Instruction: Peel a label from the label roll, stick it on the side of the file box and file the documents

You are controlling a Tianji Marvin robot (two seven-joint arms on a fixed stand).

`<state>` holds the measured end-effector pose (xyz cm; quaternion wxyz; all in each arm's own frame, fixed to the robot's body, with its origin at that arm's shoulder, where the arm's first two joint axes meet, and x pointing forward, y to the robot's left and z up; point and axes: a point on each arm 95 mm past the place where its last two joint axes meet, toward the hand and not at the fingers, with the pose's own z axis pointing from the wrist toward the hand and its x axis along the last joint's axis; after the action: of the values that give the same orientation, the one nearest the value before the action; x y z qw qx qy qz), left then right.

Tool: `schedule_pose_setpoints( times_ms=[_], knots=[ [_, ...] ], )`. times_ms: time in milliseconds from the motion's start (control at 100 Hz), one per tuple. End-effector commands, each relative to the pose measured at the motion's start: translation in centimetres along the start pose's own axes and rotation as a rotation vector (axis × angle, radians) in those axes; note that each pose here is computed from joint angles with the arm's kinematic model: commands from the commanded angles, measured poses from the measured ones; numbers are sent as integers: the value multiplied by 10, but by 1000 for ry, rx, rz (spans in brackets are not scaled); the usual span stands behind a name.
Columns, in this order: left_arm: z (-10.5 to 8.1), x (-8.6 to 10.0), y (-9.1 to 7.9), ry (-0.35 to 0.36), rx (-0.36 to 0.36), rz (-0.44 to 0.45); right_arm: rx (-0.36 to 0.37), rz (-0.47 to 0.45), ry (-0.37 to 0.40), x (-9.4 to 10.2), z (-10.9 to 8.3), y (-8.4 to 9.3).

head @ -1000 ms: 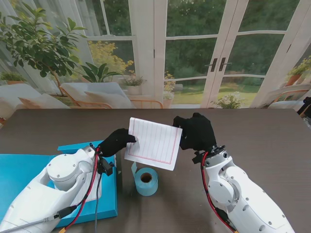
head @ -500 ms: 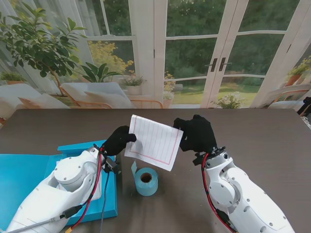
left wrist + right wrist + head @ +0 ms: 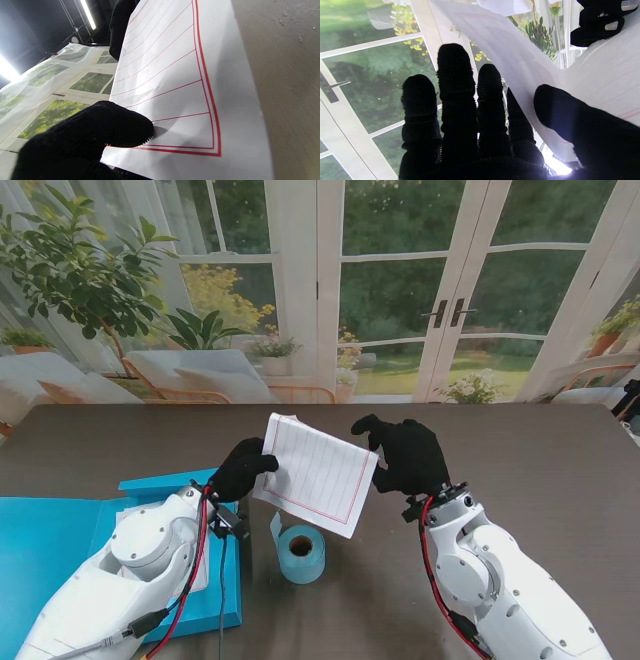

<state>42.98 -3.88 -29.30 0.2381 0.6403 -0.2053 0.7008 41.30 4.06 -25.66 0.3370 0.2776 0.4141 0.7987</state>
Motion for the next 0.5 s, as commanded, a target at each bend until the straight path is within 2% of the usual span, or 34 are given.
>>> schedule_pose_setpoints(
  times_ms=[0,280,490],
  knots=[
    [-1,0,4,11,-11,-21,22,-5,0,1,-2,-1],
    [-6,3,3,24,10,-31,64,-31,-25,-4,-3,0],
    [-13,8,-2,25,34,-14,110,-66,-22,-16,-3,3]
  ],
)
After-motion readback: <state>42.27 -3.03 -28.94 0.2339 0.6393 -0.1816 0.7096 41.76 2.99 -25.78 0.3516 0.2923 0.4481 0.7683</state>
